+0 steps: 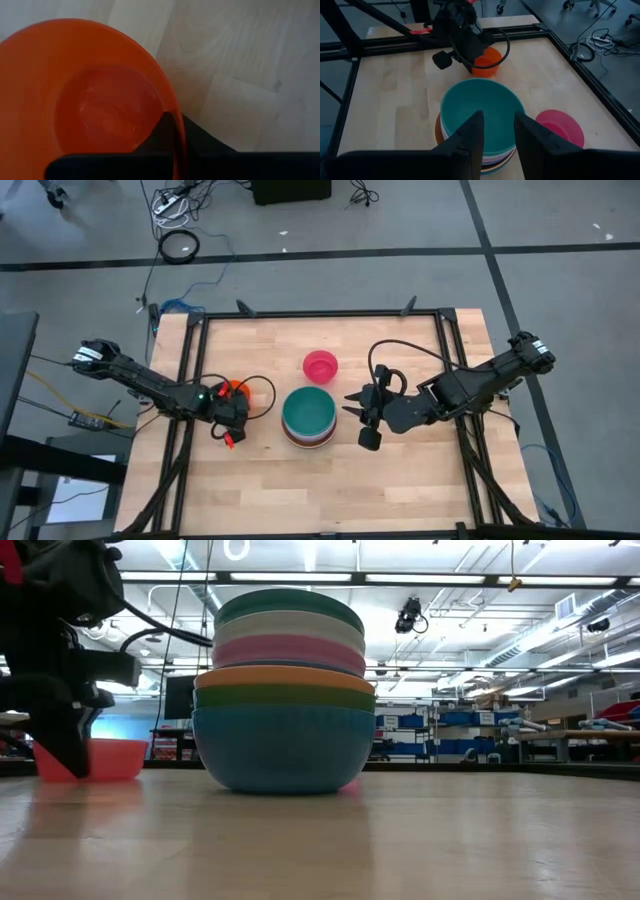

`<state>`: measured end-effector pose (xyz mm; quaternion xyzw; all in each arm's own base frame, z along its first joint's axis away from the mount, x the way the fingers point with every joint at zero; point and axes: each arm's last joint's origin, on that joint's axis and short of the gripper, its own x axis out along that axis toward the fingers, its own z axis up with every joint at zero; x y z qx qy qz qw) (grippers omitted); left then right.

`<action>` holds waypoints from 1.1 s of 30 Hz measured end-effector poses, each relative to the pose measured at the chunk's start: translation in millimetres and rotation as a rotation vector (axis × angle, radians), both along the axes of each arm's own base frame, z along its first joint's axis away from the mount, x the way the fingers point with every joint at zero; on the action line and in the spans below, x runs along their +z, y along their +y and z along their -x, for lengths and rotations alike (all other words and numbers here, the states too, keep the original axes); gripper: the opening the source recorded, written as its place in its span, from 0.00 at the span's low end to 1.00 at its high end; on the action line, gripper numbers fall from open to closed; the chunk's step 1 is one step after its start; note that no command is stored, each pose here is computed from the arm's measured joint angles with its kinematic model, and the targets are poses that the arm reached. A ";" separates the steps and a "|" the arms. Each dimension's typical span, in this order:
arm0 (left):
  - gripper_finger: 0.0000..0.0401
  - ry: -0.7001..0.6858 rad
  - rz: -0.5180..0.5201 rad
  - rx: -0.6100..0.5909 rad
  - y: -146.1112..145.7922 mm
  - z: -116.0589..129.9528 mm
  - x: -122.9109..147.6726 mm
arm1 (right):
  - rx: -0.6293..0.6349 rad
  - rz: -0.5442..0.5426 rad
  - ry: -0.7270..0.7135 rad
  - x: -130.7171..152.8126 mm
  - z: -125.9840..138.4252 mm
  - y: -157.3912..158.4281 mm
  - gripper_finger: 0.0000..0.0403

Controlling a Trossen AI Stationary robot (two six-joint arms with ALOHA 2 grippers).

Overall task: Nest bowls inside each other
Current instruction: Stack the orange bowl on top of the dark green bowl

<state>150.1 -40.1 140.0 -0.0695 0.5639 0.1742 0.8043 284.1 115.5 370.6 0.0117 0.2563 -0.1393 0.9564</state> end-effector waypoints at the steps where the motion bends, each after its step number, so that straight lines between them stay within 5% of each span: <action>1: 0.01 0.001 -0.001 0.001 -0.1 -0.4 1.2 | 0.000 0.000 0.000 0.0 0.0 -0.1 0.23; 10: 0.01 -0.089 -0.148 -0.056 -5.0 -28.1 74.5 | -0.097 0.015 0.067 -6.7 1.1 -15.1 0.23; 19: 0.01 -0.595 -0.176 -0.312 -20.1 -72.4 177.6 | -0.219 0.024 0.129 -13.4 5.2 -29.5 0.23; 26: 0.01 -0.662 -0.021 -0.473 -33.8 -100.4 171.1 | -0.219 0.027 0.134 -13.7 5.5 -29.7 0.23; 33: 0.01 -0.538 -0.005 -0.516 -41.1 -124.6 138.6 | -0.224 0.027 0.134 -13.7 5.1 -31.3 0.23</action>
